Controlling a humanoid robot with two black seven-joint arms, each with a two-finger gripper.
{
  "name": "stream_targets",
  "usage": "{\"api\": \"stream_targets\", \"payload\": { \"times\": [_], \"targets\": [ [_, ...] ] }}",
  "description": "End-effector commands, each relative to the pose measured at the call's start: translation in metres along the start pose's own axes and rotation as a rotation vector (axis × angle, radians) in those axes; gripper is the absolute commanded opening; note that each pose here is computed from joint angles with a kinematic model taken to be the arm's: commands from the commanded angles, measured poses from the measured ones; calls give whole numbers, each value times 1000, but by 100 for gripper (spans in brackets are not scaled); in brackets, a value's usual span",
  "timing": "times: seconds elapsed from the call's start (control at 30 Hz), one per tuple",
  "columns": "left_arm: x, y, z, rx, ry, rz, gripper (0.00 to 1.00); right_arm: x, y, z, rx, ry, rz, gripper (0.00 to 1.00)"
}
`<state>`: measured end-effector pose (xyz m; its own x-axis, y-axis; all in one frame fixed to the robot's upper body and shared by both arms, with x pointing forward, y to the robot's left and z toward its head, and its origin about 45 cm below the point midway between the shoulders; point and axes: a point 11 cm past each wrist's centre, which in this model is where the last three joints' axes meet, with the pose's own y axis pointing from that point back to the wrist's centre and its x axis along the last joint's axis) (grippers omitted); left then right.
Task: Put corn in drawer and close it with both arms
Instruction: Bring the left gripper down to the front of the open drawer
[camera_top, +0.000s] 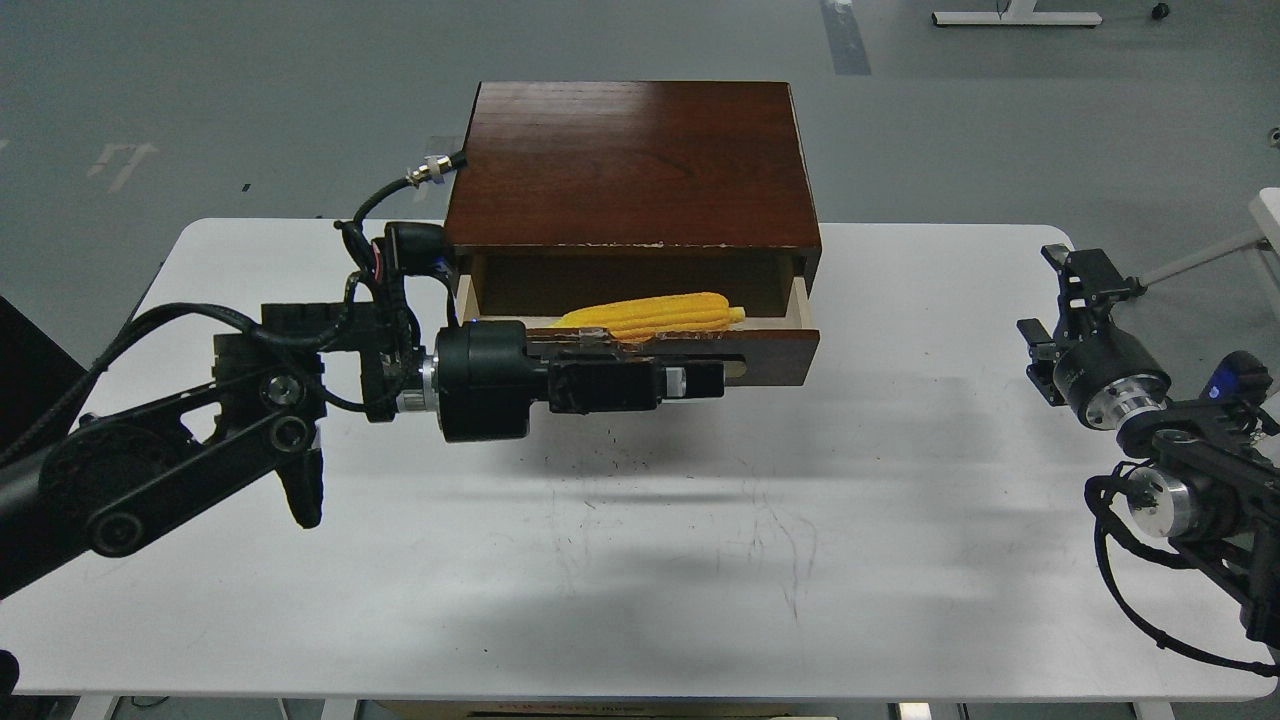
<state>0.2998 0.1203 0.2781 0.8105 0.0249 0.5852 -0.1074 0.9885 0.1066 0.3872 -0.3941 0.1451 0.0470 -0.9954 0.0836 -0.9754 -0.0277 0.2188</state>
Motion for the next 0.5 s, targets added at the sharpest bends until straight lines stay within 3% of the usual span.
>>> {"api": "stream_targets", "payload": {
  "times": [0.0, 0.1, 0.47],
  "targets": [
    [-23, -5, -10, 20, -1, -35, 41, 0, 1, 2, -4, 0, 1, 100],
    [-41, -6, -18, 27, 30, -44, 2, 0, 1, 2, -4, 0, 1, 100],
    [-78, 6, -48, 132, 228, 4, 0, -1, 6, 12, -27, 5, -5, 100]
  ]
}}
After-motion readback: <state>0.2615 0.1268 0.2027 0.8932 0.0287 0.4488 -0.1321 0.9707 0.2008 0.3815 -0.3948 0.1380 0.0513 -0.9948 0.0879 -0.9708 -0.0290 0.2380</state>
